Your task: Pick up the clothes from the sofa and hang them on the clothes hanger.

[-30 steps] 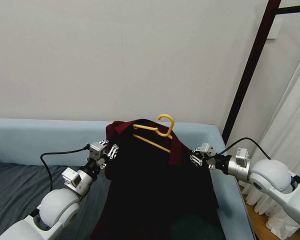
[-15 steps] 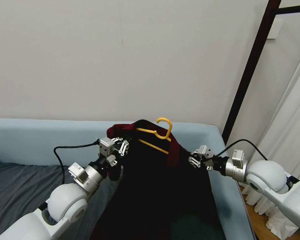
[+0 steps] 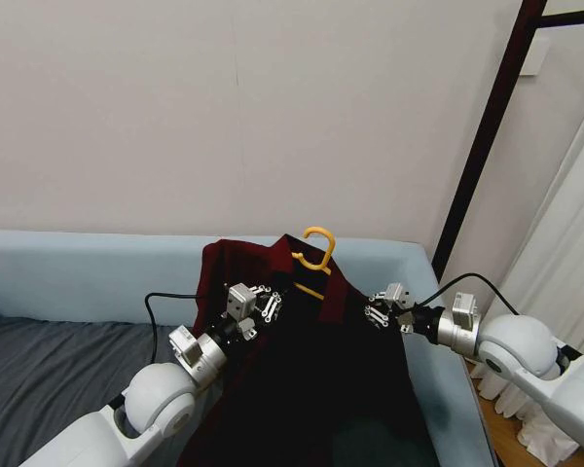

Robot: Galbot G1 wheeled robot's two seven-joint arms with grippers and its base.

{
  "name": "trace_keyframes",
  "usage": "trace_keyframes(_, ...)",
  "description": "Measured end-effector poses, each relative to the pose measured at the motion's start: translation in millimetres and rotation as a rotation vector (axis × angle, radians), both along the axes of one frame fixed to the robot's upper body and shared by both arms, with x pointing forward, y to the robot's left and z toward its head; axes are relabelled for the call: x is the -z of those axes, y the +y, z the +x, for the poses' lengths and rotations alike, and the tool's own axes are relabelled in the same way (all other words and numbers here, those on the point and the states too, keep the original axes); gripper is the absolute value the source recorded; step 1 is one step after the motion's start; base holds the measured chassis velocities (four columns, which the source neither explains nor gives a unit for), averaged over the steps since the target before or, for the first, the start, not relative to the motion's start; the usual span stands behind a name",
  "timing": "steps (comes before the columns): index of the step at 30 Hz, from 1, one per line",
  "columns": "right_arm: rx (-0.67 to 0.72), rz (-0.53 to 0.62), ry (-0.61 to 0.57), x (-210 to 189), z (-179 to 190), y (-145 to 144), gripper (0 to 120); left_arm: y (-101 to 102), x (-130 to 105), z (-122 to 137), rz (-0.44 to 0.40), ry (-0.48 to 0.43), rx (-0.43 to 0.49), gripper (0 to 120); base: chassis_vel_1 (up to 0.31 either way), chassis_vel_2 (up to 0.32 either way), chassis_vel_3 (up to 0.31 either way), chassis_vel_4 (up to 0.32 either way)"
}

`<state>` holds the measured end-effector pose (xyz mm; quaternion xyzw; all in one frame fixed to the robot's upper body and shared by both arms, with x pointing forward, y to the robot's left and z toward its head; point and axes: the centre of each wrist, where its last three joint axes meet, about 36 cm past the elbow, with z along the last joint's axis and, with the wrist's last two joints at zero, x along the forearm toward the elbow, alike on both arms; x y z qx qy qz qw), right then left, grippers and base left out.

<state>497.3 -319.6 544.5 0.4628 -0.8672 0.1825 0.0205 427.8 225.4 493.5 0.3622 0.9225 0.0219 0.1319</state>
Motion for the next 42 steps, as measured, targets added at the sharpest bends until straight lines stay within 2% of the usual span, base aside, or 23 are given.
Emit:
trace_keyframes(8,0.040,0.017,-0.015,-4,0,-3,1,8,7,-3,0.016,-0.023,-0.016,0,0.000,0.000,0.000,0.000)
trace_keyframes(12,0.068,0.008,-0.034,-10,-2,-7,1,10,12,-6,0.017,-0.025,-0.063,3,0.000,0.000,0.000,0.000)
trace_keyframes(15,0.091,-0.002,-0.050,-15,-3,-11,1,18,17,-11,0.020,-0.033,-0.111,18,0.000,0.000,0.000,0.000)
trace_keyframes(16,0.091,-0.002,-0.050,-15,-3,-11,1,18,17,-11,0.020,-0.033,-0.111,18,0.000,0.000,0.000,0.000)
trace_keyframes(20,0.110,-0.020,-0.067,-21,-5,-16,1,23,21,-17,0.016,-0.030,-0.143,34,0.000,0.000,0.000,0.000)
trace_keyframes(23,0.118,-0.026,-0.073,-25,-7,-19,1,24,21,-18,0.012,-0.037,-0.145,41,0.000,0.000,0.000,0.000)
trace_keyframes(24,0.130,-0.034,-0.080,-31,-8,-24,1,25,18,-17,-0.001,-0.050,-0.148,50,0.000,0.000,0.000,0.000)
trace_keyframes(27,0.192,-0.091,-0.069,-54,-19,-34,1,28,11,-12,-0.053,-0.073,-0.168,63,0.000,0.000,0.000,0.000)
trace_keyframes(28,0.192,-0.091,-0.069,-54,-19,-34,1,28,11,-12,-0.053,-0.073,-0.168,63,0.000,0.000,0.000,0.000)
trace_keyframes(31,0.307,-0.132,-0.032,-84,-35,-40,1,28,8,-7,-0.096,-0.084,-0.211,77,0.000,0.000,0.000,0.000)
trace_keyframes(34,0.368,-0.149,-0.011,-103,-42,-45,1,28,9,-6,-0.114,-0.087,-0.228,83,0.000,0.000,0.000,0.000)
trace_keyframes(37,0.451,-0.182,0.017,-136,-55,-53,1,25,13,-5,-0.136,-0.080,-0.250,97,0.000,0.000,0.000,0.000)
trace_keyframes(38,0.451,-0.182,0.017,-136,-55,-53,1,25,13,-5,-0.136,-0.080,-0.250,97,0.000,0.000,0.000,0.000)
trace_keyframes(42,0.580,-0.232,0.045,-186,-78,-61,1,24,12,2,-0.150,-0.080,-0.281,109,0.000,0.000,0.000,0.000)
